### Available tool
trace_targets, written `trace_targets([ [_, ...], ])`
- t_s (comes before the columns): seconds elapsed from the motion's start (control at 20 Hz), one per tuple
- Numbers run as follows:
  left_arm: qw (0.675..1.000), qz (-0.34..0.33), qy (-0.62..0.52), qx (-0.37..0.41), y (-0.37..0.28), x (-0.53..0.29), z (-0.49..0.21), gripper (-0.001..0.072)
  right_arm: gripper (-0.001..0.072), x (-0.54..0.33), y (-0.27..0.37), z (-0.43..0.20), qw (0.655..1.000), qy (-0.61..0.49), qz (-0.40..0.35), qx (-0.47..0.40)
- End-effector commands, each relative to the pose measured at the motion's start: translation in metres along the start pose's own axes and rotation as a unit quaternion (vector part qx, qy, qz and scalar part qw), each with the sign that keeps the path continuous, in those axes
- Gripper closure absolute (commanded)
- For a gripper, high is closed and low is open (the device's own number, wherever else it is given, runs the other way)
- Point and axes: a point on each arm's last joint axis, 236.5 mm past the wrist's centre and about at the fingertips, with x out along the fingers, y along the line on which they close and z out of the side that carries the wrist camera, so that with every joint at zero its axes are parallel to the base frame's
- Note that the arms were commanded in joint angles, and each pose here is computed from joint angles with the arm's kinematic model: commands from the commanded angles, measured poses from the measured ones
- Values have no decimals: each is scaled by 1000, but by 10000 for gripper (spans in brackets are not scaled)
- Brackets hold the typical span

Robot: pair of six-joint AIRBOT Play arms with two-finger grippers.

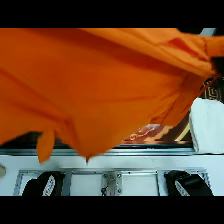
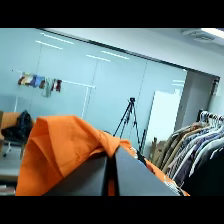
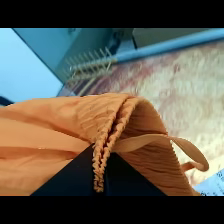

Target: Fold the clothes and pants, and hang the long-sleeved shirts on hangers.

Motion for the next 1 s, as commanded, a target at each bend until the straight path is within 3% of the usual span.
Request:
trace_targets([
  [0.0,994,17,100,-27,38,40,-59,699,701,8,-26,-55,988,122,-57,70],
  [0.15,968,50,229,-86,107,93,-160,699,700,58,-70,-101,961,233,-119,93],
  [0.3,922,70,352,-144,161,128,-281,700,700,121,-121,-144,930,318,-163,91],
  [0.45,882,66,429,-184,175,148,-382,699,700,187,-171,-169,915,340,-196,98],
  [0.55,871,64,446,-195,175,158,-421,699,699,215,-203,-177,909,340,-220,103],
  [0.75,873,66,440,-199,176,168,-436,699,699,229,-227,-168,915,330,-220,76],
  [0.95,912,66,365,-174,172,169,-353,699,699,219,-175,-112,956,258,-142,10],
])
